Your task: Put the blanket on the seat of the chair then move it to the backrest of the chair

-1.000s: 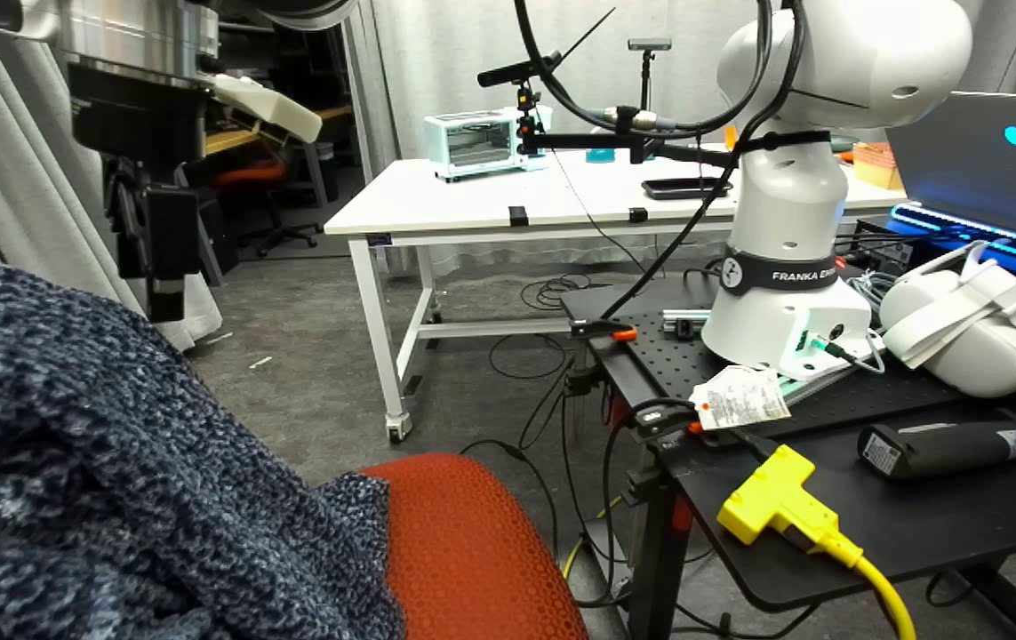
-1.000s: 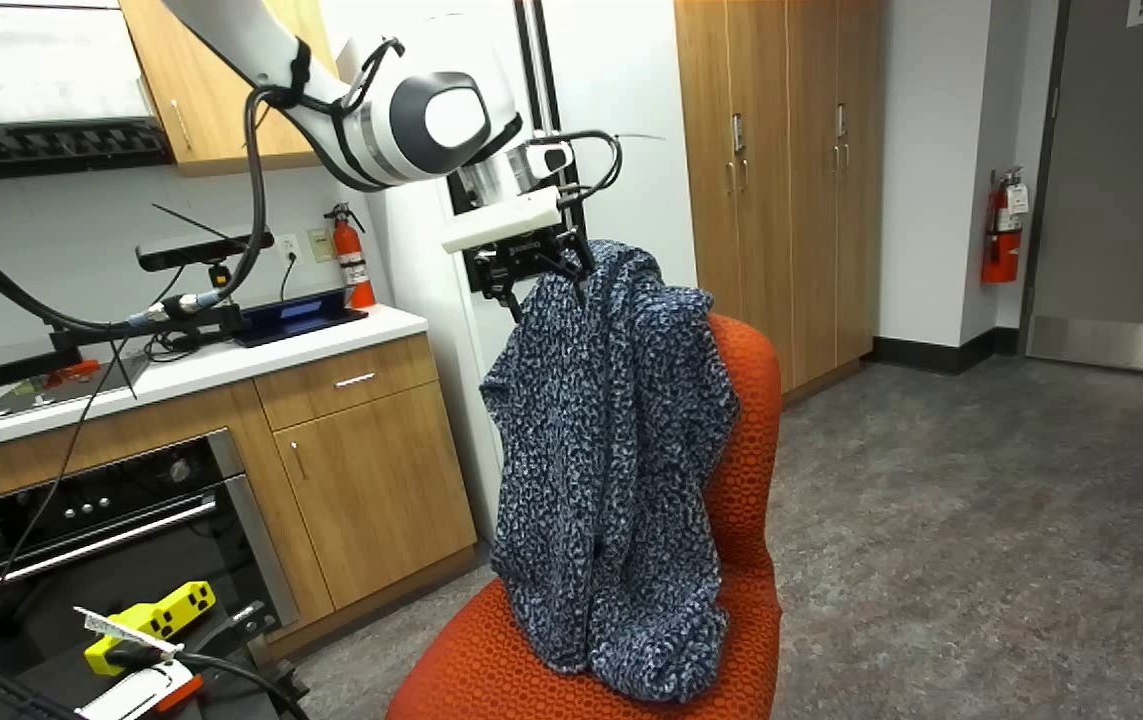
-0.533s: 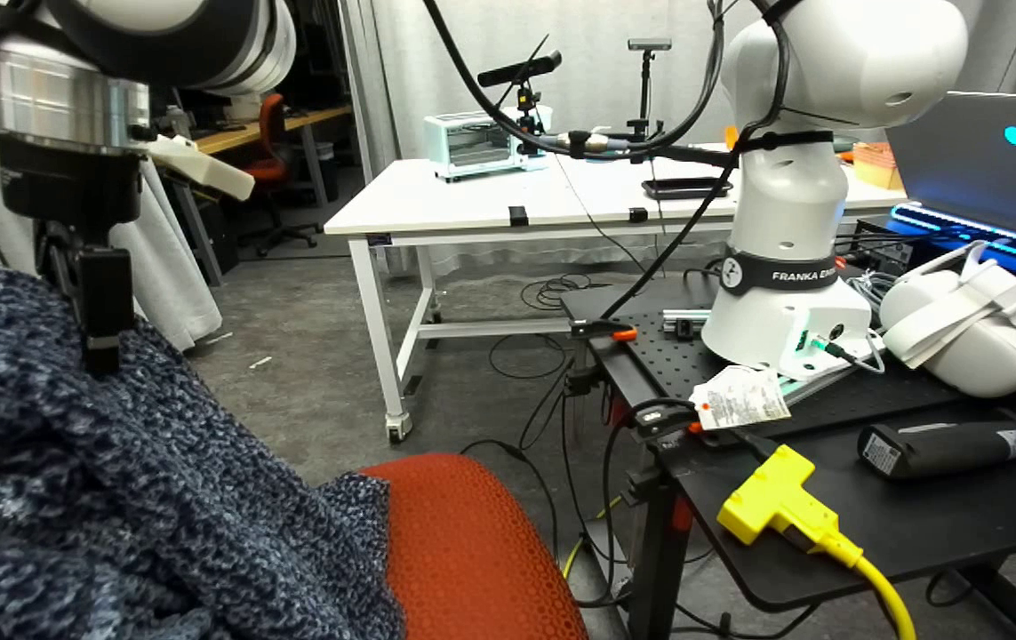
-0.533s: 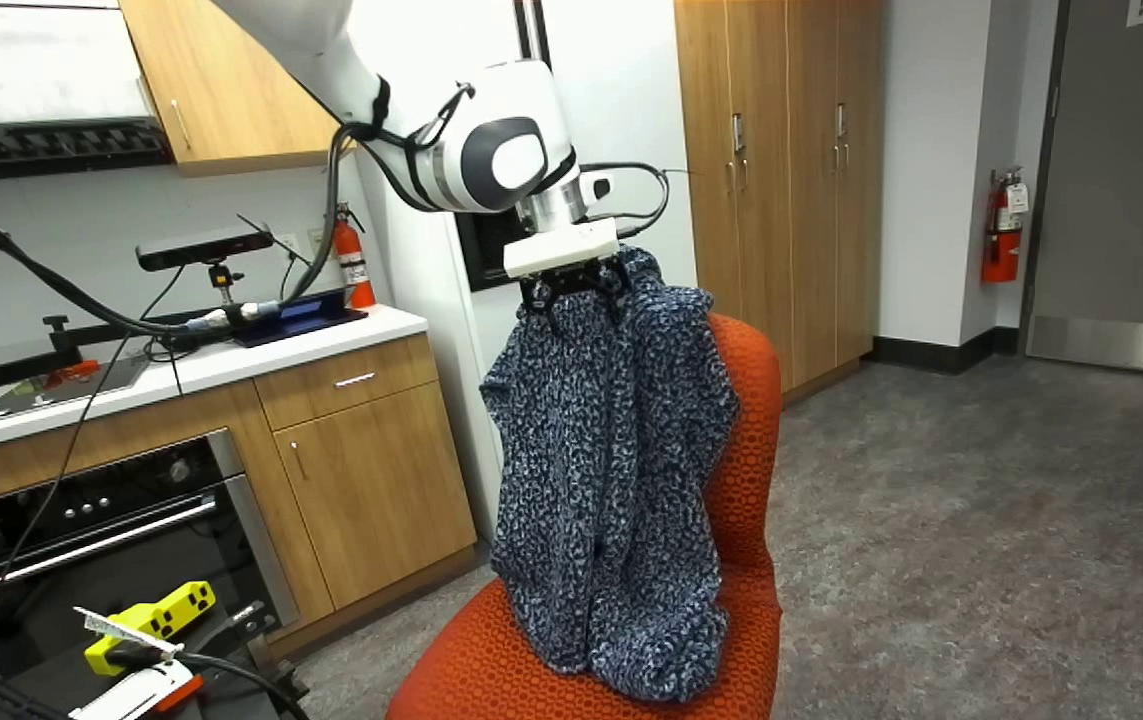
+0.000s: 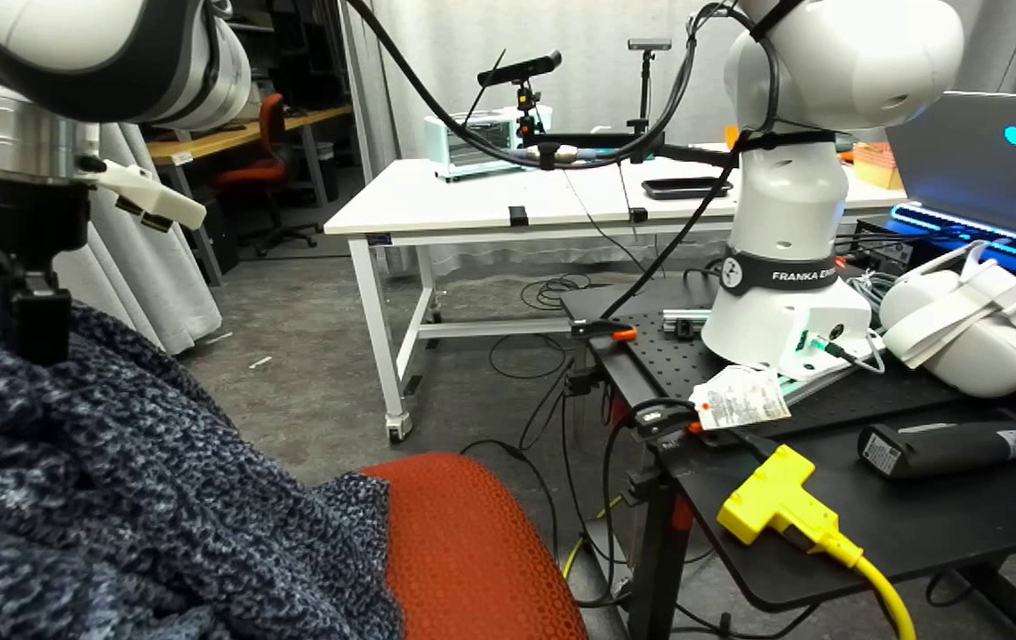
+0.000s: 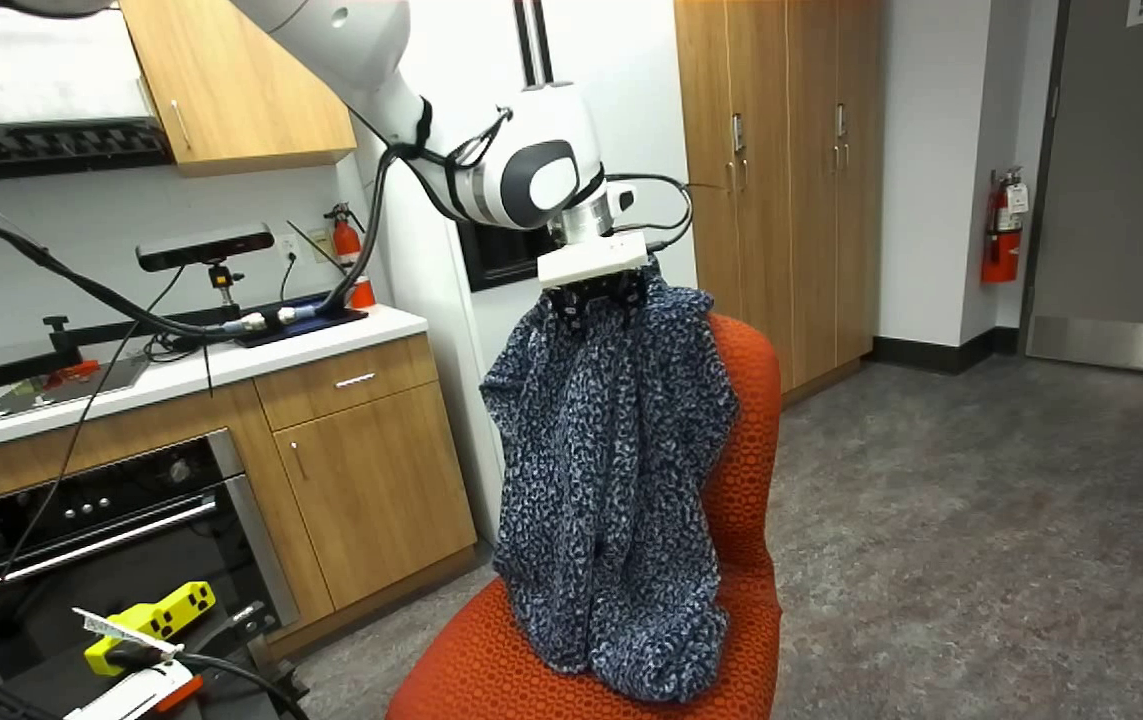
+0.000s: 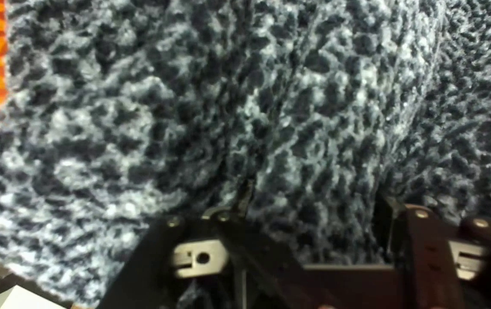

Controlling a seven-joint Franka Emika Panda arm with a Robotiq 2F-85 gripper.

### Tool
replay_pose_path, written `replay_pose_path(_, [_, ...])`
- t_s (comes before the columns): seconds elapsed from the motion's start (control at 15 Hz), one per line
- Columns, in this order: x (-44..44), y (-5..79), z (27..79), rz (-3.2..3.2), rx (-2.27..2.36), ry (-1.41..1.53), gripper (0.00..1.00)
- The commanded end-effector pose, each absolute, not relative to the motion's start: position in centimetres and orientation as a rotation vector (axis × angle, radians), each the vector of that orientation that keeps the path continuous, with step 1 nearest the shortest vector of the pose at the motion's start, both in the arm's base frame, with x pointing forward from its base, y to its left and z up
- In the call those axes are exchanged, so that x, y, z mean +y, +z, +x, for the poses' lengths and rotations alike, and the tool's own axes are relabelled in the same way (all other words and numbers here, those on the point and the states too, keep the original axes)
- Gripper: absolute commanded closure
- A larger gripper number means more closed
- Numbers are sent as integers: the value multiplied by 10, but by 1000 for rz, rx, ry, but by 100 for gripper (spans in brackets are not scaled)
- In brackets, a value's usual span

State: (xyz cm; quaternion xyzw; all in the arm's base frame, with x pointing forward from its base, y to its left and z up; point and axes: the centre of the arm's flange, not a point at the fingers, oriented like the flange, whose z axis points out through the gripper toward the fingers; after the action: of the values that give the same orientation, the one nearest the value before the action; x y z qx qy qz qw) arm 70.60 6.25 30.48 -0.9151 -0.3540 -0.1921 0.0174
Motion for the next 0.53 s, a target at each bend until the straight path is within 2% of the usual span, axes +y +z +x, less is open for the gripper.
replay_pose_path(0.0, [61, 314, 720, -2807, -1099, -671, 64])
replay_pose_path(0.27, [61, 339, 695, -2802, -1069, -723, 94])
replay_pose_path(0.33, [62, 347, 687, -2793, -1047, -743, 98])
replay_pose_path(0.47, [64, 364, 666, -2780, -1020, -802, 100])
